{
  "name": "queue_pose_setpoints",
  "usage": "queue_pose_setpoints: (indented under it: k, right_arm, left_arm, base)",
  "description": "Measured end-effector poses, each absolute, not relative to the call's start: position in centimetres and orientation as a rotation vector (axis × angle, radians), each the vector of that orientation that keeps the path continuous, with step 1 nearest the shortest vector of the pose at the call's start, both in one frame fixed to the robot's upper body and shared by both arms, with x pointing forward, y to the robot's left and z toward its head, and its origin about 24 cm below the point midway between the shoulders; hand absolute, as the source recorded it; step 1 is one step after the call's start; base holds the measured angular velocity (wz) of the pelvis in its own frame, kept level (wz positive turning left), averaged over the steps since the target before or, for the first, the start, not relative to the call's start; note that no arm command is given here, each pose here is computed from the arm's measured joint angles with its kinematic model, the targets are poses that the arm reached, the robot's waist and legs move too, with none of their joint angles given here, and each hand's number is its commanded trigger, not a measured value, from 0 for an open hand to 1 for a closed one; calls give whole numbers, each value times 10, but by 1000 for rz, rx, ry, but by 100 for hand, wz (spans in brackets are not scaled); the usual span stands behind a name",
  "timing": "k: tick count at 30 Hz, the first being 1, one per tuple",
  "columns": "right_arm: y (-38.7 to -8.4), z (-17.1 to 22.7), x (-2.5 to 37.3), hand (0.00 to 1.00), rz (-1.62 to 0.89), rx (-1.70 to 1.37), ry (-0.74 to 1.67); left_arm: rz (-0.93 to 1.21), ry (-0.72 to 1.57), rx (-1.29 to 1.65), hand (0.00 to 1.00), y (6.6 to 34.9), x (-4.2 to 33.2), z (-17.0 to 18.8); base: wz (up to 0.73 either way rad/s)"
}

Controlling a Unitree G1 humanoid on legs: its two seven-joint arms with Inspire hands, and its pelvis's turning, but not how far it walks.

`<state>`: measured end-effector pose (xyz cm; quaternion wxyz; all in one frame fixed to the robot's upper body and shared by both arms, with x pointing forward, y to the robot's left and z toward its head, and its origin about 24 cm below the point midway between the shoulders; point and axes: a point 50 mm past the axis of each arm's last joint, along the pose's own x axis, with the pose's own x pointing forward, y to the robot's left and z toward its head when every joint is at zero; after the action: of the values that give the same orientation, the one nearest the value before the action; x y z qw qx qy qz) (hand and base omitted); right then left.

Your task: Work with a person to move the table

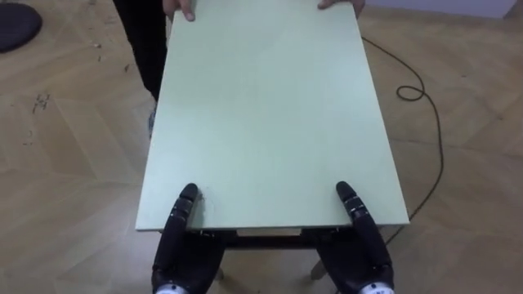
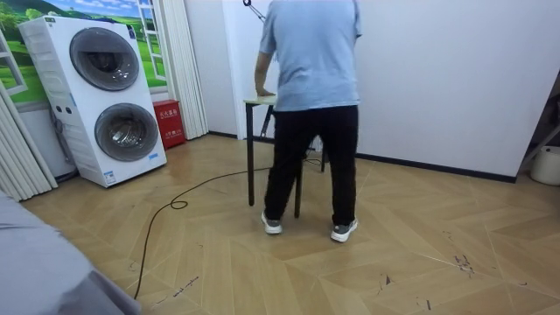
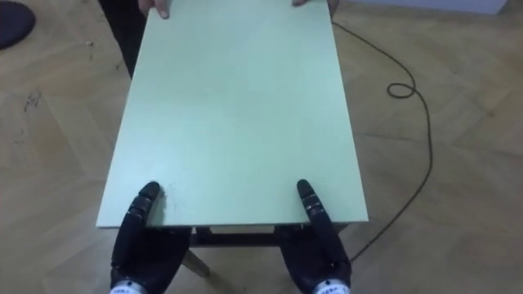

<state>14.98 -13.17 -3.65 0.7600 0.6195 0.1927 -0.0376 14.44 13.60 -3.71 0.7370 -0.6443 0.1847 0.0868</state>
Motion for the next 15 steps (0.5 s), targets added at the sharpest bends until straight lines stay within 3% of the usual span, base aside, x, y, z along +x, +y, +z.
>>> queue_pose_setpoints:
  k: [3,8,15]
  right_arm:
    - [-132,-35,151,100,-67,1347,408]
    - [-134,-38,150,100,-66,1347,405]
    - [-141,-35,150,100,-66,1337,369]
  left_arm:
    - [176,398,-1419,100,136,144,-36]
    - [177,395,-1420,100,136,144,-37]
    - [146,411,-1443,100,128,147,-35]
  base:
    - [34]
    - [69]
    - [111]
